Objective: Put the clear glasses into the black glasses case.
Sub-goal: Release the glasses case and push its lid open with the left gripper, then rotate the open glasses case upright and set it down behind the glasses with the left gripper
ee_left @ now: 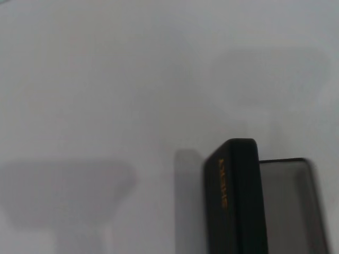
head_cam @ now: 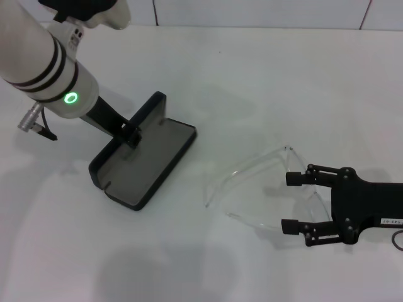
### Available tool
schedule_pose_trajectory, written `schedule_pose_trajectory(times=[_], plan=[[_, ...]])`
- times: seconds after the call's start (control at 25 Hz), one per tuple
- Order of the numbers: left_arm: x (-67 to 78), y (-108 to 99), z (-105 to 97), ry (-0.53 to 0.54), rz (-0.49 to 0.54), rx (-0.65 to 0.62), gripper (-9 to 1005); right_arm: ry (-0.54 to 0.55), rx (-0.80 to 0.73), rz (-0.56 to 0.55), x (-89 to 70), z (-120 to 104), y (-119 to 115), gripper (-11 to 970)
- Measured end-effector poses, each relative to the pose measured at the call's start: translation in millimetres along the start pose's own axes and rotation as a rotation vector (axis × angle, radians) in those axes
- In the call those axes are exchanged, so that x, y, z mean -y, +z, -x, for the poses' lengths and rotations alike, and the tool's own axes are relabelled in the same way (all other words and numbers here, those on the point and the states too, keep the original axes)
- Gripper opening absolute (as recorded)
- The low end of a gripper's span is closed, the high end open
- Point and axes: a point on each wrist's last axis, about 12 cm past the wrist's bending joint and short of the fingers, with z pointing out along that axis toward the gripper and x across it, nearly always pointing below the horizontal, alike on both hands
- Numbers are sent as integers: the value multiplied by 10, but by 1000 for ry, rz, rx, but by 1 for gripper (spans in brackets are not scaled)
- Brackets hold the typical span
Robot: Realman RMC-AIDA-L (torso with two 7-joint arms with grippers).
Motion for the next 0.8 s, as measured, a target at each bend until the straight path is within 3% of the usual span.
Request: schedule_pose_trajectory(times=[0.04,0.28,0.44,0.6,0.8], plan=[[9,2,2,8,1,-2,347,2,2,-3,3,-1,-1,872],[32,-47,39,52,6,22,200,2,6,-18,20,1,-2,872],[46,-125,95,148,23,76,207,0,4,-24,31,3,1,872],[81,-162,155,321,44,130,213,-1,5,-25,33,5,1,871],[221,-141,193,613,84,206,221,3,11,-31,25,-4,-6,871]])
